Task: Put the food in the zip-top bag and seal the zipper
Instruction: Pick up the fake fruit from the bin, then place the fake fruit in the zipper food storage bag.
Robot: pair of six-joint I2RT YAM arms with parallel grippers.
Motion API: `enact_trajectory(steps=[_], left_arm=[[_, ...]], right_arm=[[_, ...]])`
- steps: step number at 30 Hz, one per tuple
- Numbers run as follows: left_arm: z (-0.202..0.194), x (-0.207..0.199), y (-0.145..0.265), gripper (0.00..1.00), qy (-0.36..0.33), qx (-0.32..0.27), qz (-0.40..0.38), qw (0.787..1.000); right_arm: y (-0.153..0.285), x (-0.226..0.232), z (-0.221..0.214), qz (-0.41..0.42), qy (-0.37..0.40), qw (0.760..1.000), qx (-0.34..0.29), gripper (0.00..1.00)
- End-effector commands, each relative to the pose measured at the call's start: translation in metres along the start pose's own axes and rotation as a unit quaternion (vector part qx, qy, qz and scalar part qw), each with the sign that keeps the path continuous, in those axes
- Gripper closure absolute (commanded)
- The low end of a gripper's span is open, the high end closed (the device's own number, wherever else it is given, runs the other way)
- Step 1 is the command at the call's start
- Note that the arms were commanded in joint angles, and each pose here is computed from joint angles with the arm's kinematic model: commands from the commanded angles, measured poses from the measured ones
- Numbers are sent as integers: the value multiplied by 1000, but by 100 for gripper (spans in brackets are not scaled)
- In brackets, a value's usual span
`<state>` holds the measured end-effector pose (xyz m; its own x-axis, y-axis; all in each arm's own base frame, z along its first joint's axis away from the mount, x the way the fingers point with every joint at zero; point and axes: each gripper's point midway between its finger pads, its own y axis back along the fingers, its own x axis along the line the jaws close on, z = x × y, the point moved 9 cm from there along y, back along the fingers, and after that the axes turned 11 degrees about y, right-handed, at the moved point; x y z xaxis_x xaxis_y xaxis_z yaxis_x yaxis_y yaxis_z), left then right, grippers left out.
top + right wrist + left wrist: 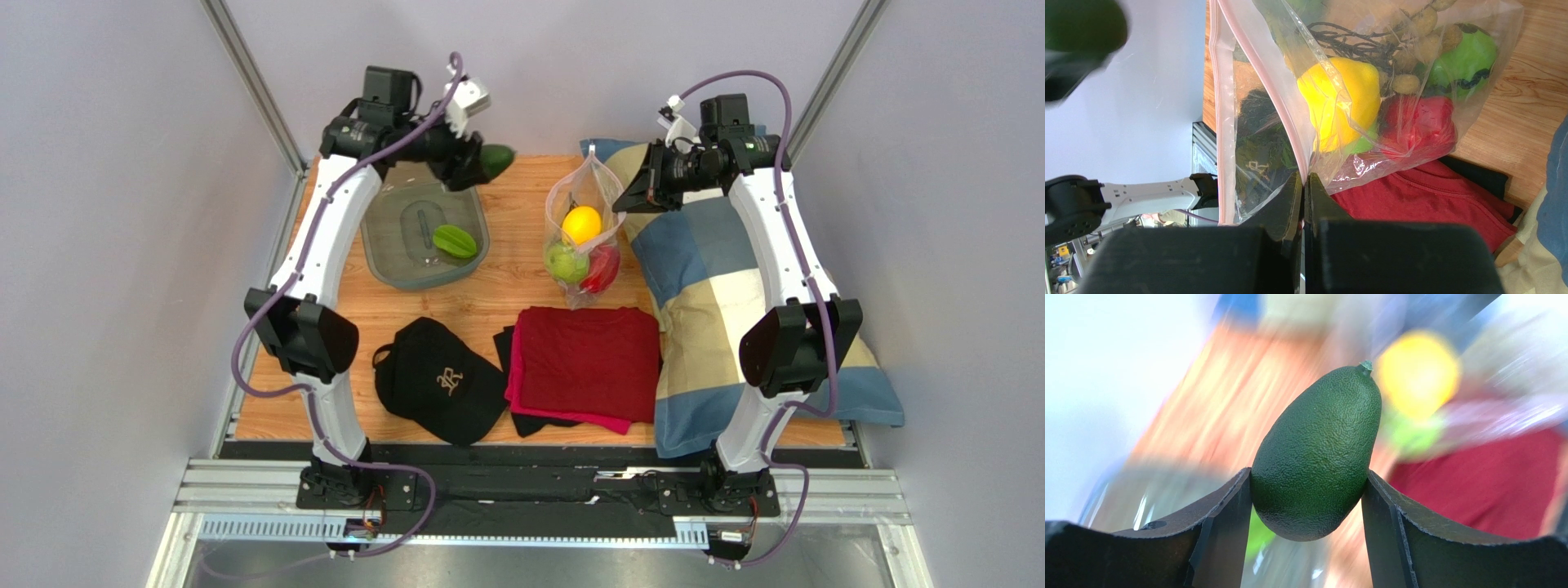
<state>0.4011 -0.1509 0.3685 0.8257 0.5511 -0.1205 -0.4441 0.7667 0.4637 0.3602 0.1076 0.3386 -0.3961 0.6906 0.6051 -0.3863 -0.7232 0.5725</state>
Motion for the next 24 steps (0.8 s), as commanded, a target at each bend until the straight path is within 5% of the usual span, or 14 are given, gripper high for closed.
enact_trajectory(steps=[1, 8, 16, 20, 24], left_arm=[[48, -73, -18, 63, 51, -73, -84, 992], [42, -118, -73, 61, 140, -41, -127, 981], [-1, -124, -95, 55, 213, 52, -122, 968], [-10, -130, -90, 26, 217, 85, -145, 962], [3, -132, -66, 1, 193, 59, -161, 966]], right_arm=[[6, 13, 10, 15, 30, 999, -26, 100], [11, 17, 10, 16, 39, 999, -30, 100], [17, 21, 9, 15, 44, 998, -37, 100], [16, 20, 10, 15, 44, 998, -36, 100], [16, 20, 10, 17, 45, 998, -35, 100]])
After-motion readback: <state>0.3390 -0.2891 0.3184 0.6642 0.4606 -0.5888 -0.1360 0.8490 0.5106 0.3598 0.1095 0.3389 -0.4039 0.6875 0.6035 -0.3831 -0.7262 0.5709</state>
